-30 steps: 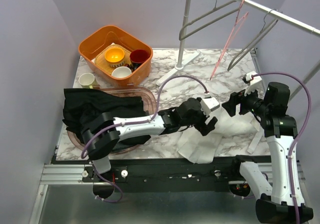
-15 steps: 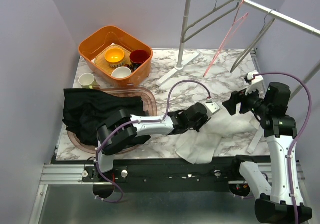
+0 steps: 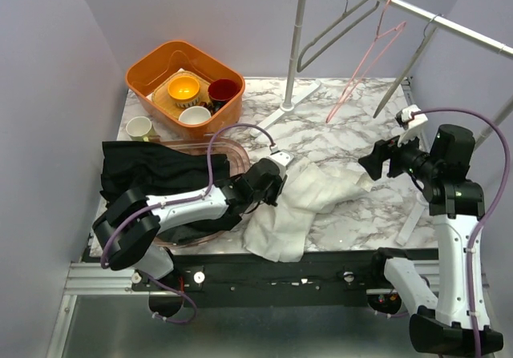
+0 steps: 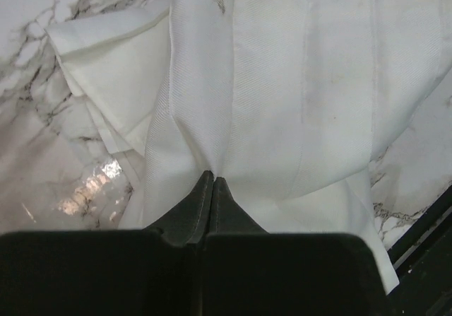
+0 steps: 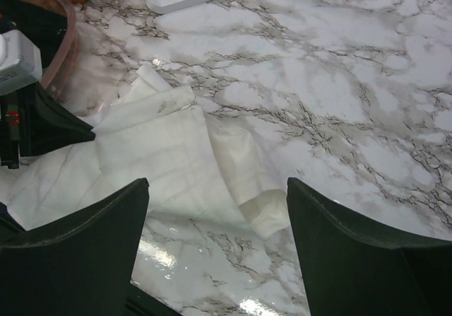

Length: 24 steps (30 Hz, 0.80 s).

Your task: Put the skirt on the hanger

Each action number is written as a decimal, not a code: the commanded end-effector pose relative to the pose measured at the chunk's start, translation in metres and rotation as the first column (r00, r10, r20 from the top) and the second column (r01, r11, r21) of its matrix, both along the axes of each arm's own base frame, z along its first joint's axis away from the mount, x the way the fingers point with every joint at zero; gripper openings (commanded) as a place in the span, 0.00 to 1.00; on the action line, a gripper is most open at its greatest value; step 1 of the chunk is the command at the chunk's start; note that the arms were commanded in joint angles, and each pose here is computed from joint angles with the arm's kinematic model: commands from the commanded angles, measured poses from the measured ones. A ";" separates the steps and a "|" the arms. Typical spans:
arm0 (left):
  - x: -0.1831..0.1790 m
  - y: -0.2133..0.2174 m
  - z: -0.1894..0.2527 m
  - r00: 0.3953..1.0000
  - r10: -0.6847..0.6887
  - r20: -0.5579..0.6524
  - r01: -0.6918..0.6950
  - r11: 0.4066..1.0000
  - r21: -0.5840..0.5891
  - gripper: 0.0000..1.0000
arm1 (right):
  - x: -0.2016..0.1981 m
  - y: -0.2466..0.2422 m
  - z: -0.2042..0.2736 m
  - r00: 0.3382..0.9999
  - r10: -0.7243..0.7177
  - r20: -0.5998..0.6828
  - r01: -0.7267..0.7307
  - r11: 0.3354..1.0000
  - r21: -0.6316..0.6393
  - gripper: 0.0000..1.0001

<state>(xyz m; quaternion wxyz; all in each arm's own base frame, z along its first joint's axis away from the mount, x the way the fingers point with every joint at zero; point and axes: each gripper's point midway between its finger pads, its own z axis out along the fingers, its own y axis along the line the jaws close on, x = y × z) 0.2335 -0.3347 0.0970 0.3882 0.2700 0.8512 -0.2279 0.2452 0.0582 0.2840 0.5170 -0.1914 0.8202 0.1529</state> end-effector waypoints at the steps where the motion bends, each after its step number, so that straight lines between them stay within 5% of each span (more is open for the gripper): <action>1: -0.017 0.016 -0.005 0.993 0.039 -0.107 -0.045 0.997 -0.056 0.00 | -0.021 0.009 0.038 0.998 0.054 0.041 -0.054 0.999 0.006 0.86; 3: -0.016 0.021 0.001 0.993 0.037 -0.114 -0.047 0.995 -0.091 0.10 | -0.027 0.011 0.061 0.995 0.063 0.083 -0.064 0.998 0.000 0.86; 10: -0.019 0.022 0.096 0.998 -0.057 0.041 0.067 0.944 -0.324 0.74 | -0.050 0.017 0.134 0.978 0.049 0.202 -0.055 0.998 0.024 0.86; 16: -0.013 0.024 0.136 0.987 -0.086 0.137 0.131 0.922 -0.365 0.89 | -0.038 -0.001 0.179 0.957 -0.118 0.265 0.097 0.991 0.092 0.84; 24: -0.007 0.026 0.138 0.988 -0.081 0.133 0.125 0.922 -0.368 0.94 | 0.006 -0.039 0.222 0.856 -0.452 0.252 0.364 0.872 0.327 0.82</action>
